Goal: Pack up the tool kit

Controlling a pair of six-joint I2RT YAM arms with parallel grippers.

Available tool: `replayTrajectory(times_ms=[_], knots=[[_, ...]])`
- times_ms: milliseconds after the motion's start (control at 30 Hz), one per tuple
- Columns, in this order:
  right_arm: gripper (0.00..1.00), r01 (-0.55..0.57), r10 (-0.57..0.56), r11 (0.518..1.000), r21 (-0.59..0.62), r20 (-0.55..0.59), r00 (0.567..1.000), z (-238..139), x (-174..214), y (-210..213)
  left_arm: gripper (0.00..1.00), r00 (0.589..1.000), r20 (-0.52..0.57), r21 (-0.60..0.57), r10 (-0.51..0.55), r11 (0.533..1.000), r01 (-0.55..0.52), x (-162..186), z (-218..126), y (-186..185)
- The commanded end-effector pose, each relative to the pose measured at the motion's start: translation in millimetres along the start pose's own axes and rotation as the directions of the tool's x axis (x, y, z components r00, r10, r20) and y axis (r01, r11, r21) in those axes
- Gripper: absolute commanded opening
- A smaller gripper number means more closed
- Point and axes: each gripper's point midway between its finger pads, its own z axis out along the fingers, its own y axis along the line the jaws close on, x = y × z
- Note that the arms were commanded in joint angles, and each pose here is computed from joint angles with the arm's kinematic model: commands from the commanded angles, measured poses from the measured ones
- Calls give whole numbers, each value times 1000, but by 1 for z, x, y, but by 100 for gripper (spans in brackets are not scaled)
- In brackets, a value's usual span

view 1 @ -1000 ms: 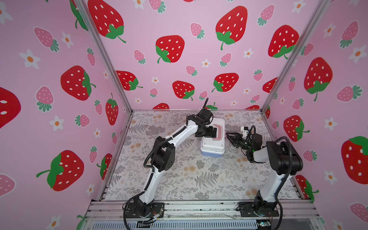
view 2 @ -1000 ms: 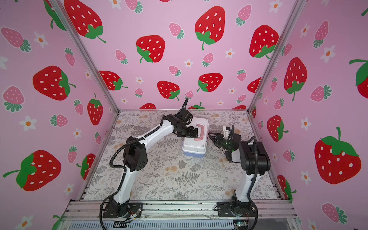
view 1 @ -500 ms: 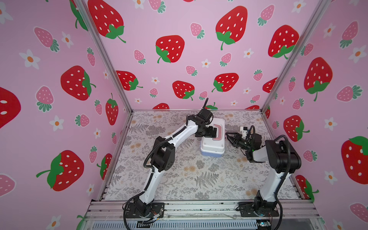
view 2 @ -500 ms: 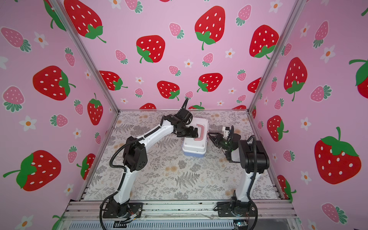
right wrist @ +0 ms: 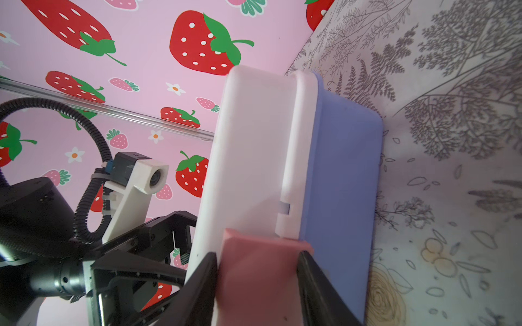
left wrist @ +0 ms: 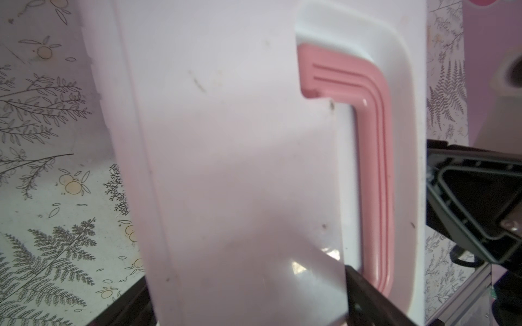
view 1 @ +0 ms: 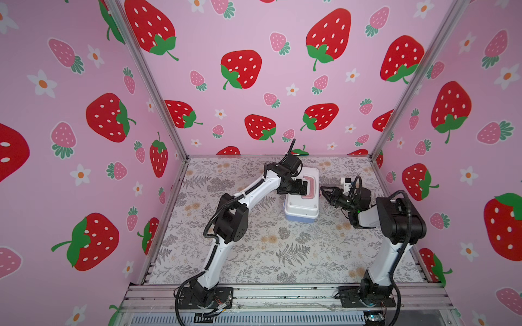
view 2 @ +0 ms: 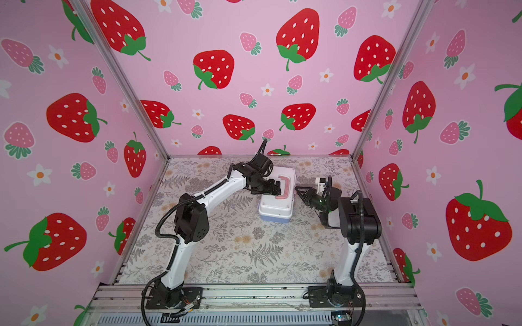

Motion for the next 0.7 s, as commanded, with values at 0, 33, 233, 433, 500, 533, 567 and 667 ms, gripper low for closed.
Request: replayTrajectory(times_ms=[0,33,233,433,500,533,567,667], knots=[[51,-19,22,997,72,-36,999,6,12,-19,97,963,-263,-36,-61,998,53,70,54,20],[51,-17,19,997,75,-36,999,6,11,-19,97,963,-262,-36,-62,998,55,70,55,20],[50,-13,17,995,100,-39,999,6,11,-20,97,962,-264,-34,-65,998,58,70,55,20],[51,12,-5,988,155,-48,999,6,10,-22,97,961,-269,-37,-69,997,61,72,54,20],[51,7,2,987,163,-52,999,6,11,-24,97,961,-268,-38,-73,997,65,72,54,21],[51,7,2,986,166,-53,999,6,11,-25,97,961,-268,-38,-74,997,66,72,54,21],[51,3,6,985,171,-54,999,5,12,-26,97,960,-269,-39,-77,997,69,73,54,21],[51,3,8,982,189,-58,998,4,14,-29,97,960,-269,-41,-77,997,68,73,53,21]])
